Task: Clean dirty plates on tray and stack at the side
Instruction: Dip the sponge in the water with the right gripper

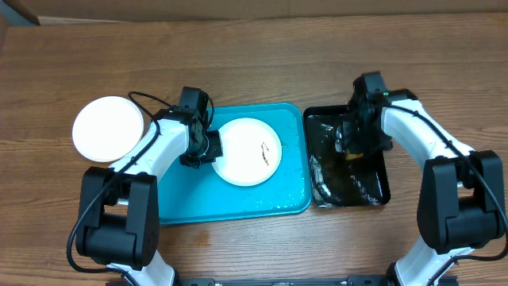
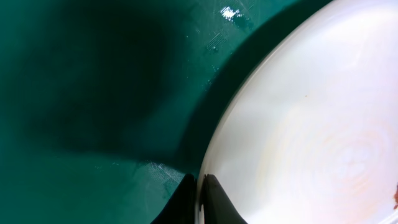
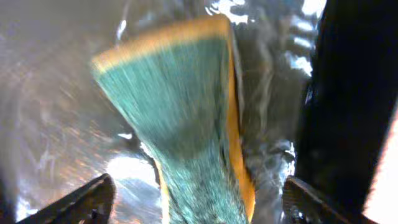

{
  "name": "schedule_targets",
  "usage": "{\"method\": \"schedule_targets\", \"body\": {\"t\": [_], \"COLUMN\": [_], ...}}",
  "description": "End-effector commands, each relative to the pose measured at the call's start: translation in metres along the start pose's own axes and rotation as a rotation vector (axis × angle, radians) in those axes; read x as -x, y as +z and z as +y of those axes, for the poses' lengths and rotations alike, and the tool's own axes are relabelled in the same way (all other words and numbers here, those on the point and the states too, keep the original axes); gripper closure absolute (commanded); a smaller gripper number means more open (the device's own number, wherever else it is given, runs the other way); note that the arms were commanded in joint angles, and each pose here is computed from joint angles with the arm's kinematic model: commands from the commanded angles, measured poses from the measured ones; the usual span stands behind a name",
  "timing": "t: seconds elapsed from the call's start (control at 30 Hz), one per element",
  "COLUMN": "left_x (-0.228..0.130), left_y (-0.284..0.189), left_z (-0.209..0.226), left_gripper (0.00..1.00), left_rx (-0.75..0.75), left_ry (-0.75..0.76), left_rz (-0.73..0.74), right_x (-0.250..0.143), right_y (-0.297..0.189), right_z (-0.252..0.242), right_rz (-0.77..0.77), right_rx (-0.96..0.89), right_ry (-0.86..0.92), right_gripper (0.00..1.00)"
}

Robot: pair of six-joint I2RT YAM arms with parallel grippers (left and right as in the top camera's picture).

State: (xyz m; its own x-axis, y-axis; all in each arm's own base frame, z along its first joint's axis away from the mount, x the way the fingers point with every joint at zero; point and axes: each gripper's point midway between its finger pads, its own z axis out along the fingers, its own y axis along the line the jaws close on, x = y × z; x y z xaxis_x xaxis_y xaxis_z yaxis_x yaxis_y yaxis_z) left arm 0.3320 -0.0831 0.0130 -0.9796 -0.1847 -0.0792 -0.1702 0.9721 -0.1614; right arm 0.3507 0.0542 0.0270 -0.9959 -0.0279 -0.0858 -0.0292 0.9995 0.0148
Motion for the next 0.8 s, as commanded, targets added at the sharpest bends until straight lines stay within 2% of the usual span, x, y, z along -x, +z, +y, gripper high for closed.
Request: {"method": "schedule_targets", "body": {"t": [0.0,0.27,0.37,0.43,0.77], "left_x": [0.004,0.004,0.004,0.004,0.005], "left_y": [-0.004,-0.004,-0.004,-0.004,-0.004], "left_z": [-0.005,-0.005,-0.005,-0.005,-0.005], "left_gripper": [0.91,0.91,0.9,0.9,0.89], "left_rx": [-0.007,-0.008,-0.007,-0.007,-0.007], "left_ry": [-0.007,-0.007,-0.007,-0.007,-0.007], "left_rz": [-0.017,-0.016,-0.016,-0.017,-0.017], "right_x": [0.017,0.036,0.036,0.033,0.022], "right_y": [-0.016,-0.005,-0.001,0.001,0.022], "right_z": [0.0,0.003,0.003,0.004,0.006], "right_rz": [-0.07,-0.162,-0.169,-0.164,-0.17], "right_rx": [-0.001,0.013,0.016,0.019,0.04], "right_ry": [-0.001,-0.001,0.0,-0.001,-0.004], "right_gripper": [0.08,0.11,0.25,0.28,0.33]}}
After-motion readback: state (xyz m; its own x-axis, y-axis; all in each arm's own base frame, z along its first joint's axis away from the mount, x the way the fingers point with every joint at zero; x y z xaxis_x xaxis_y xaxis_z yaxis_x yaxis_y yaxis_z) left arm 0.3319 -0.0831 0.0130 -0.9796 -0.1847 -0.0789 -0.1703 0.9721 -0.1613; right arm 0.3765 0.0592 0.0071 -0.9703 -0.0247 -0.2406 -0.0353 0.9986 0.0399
